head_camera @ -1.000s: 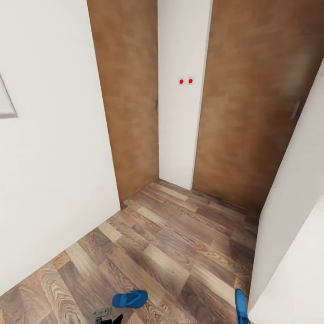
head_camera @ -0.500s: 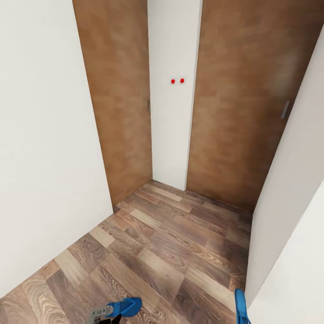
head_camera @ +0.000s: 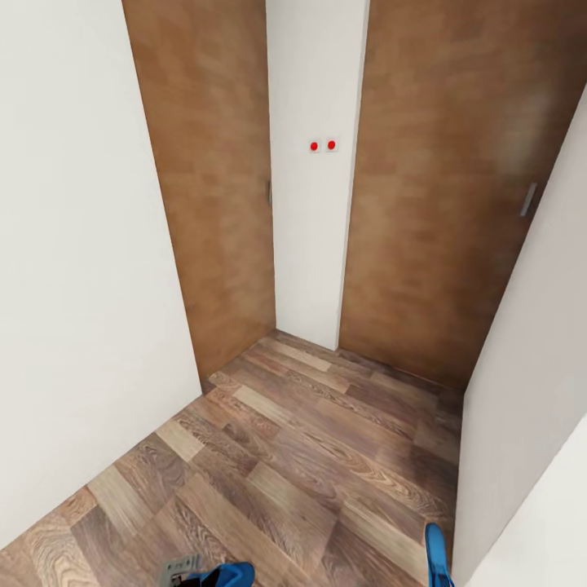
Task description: In the bedroom, move the book from the bed onto either nightstand, and place the two sandals side by side next to the bed.
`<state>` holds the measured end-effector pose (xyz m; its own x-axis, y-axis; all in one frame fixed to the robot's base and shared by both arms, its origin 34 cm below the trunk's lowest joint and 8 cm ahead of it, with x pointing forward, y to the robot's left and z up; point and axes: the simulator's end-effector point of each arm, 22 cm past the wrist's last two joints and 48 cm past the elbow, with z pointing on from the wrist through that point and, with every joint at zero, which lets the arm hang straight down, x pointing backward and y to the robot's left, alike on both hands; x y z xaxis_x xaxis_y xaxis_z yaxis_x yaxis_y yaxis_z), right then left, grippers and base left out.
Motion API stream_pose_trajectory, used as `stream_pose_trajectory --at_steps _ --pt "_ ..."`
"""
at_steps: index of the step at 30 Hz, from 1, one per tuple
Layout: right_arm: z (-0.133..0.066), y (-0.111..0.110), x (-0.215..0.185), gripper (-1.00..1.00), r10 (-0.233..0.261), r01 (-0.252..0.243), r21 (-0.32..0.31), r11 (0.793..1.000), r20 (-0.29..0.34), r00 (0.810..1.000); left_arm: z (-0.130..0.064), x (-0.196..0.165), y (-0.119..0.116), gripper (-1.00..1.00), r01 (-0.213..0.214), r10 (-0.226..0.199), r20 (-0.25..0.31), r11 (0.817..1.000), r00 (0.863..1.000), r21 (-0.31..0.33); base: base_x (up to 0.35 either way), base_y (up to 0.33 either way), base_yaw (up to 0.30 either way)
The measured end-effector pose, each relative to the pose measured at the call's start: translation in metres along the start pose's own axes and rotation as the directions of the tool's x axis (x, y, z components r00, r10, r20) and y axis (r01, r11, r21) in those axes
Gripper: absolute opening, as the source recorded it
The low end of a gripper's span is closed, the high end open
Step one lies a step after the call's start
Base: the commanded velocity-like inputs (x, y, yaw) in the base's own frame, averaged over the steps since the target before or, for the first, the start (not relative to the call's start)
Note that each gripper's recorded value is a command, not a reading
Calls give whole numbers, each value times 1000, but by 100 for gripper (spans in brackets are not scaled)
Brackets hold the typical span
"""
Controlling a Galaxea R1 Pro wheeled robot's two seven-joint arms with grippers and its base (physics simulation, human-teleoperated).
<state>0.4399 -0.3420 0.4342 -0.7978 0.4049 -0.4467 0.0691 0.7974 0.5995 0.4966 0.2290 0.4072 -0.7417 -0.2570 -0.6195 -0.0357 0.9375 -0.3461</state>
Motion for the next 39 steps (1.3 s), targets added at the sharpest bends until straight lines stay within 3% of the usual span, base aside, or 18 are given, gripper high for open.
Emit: stream_pose_trajectory --at_steps 12,39 --pt "0 0 0 -100 0 0 0 1000 0 1000 0 0 0 100 0 0 0 1000 1000 0 232 0 0" --pt "0 0 1 -100 -3 3 0 1000 -4 1000 0 -8 5 100 3 -3 16 1000 1000 -8 6 0 0"
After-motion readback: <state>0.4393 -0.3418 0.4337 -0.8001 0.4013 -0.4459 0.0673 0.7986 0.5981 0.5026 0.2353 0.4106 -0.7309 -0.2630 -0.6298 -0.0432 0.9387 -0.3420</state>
